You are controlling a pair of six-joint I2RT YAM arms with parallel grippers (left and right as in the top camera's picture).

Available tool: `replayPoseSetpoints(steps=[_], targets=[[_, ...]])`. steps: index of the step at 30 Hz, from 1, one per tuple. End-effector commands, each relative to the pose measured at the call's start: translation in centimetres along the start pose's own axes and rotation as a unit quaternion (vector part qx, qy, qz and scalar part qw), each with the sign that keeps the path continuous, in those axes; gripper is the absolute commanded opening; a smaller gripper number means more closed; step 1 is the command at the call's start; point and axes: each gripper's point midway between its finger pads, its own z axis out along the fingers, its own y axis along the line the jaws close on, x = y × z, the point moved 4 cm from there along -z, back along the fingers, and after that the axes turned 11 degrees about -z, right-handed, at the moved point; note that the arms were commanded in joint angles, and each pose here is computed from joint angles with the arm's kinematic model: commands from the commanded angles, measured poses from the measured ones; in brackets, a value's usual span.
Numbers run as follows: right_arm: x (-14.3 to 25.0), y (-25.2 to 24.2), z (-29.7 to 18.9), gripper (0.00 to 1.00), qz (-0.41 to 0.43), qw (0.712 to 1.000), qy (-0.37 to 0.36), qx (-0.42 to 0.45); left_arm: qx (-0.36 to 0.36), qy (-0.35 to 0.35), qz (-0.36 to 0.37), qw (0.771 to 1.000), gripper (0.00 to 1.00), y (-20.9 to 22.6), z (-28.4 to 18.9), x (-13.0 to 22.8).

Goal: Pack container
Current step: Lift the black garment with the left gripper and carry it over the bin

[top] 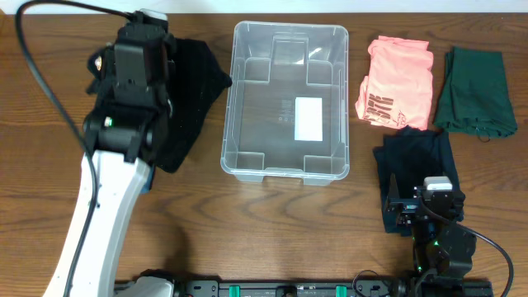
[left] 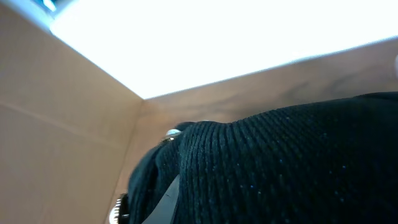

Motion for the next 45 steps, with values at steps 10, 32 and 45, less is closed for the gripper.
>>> replayPoseSetpoints(steps=[10,32,45], targets=[[0.1,-0.1,0.0,0.99,-0.005,1.0,0.0,0.004,0.082,-0.232,-0.091,0.965,0.06,-3.2,-9.0,-9.6],[0.1,-0.1,0.0,0.99,-0.005,1.0,0.0,0.004,0.234,-0.292,-0.154,0.915,0.06,-18.8,-3.4,-11.7],[0.1,-0.1,0.0,0.99,-0.005,1.0,0.0,0.004,0.245,-0.229,-0.151,0.93,0.06,-21.5,-0.9,-8.9]])
